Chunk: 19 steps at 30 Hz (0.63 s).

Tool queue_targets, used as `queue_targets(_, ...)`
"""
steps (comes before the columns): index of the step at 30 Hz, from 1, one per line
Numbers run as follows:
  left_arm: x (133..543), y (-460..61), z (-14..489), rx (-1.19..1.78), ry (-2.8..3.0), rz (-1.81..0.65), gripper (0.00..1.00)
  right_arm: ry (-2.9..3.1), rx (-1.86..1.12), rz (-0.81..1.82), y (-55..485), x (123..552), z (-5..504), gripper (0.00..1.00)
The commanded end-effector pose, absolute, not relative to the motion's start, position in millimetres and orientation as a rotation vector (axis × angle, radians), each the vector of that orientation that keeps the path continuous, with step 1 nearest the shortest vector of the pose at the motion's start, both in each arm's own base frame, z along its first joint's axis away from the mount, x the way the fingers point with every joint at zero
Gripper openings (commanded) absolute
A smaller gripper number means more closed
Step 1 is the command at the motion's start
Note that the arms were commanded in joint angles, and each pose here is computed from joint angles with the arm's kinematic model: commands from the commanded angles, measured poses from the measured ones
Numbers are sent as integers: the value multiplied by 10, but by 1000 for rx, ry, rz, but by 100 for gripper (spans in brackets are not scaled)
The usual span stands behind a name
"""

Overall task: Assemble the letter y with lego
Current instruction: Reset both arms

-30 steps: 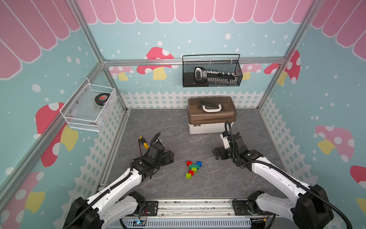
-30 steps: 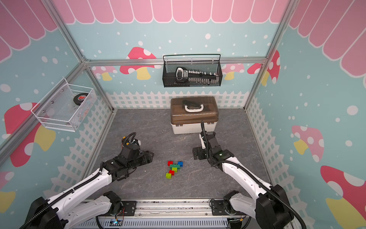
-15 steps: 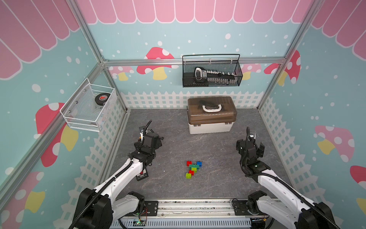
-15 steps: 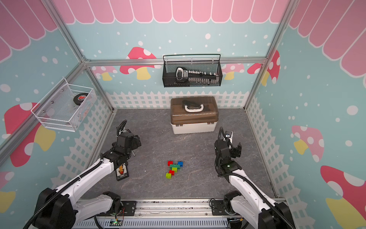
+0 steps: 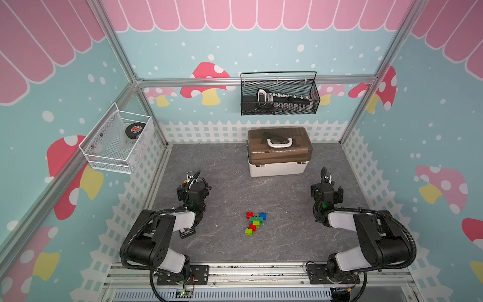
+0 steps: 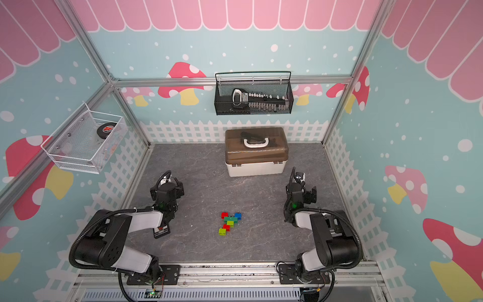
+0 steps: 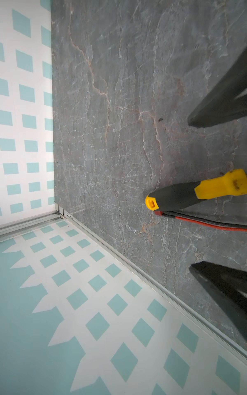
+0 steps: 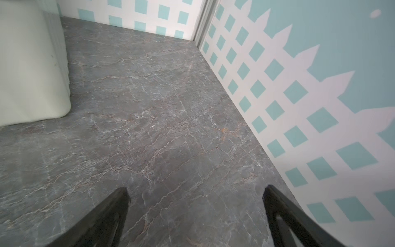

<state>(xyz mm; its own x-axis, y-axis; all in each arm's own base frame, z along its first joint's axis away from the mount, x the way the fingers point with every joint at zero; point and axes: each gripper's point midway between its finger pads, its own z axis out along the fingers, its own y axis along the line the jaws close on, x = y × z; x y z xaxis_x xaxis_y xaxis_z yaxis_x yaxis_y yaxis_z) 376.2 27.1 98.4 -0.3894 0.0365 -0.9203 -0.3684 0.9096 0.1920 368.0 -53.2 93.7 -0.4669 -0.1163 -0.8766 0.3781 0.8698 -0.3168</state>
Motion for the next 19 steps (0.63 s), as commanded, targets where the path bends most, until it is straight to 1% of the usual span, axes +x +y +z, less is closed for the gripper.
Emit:
queue_targets(1, 3928, 166, 1301, -179, 1790, 255, 100, 1901, 110, -379, -383, 3845, 1047, 99)
queue_targets(2, 3945, 156, 1184, -162, 1805, 187, 99, 1863, 112, -351, -401, 3819, 1031, 99)
queue_targets(4, 3974, 264, 1209, -218, 1794, 212, 99, 1884, 147, -367, -451, 3799, 1016, 99)
queue_targets(5, 3968, 285, 1156, -230, 1836, 210, 99, 1876, 141, -378, -457, 3791, 997, 99)
queue_targets(6, 3978, 299, 1195, -223, 1780, 226, 99, 1829, 124, -379, -428, 3813, 1063, 99)
queue_targets(10, 3930, 298, 1235, -243, 1755, 280, 99, 1858, 78, -363, -348, 3824, 1036, 99)
queue_targets(19, 3932, 299, 1210, -253, 1788, 263, 99, 1876, 80, -359, -347, 3841, 1014, 99)
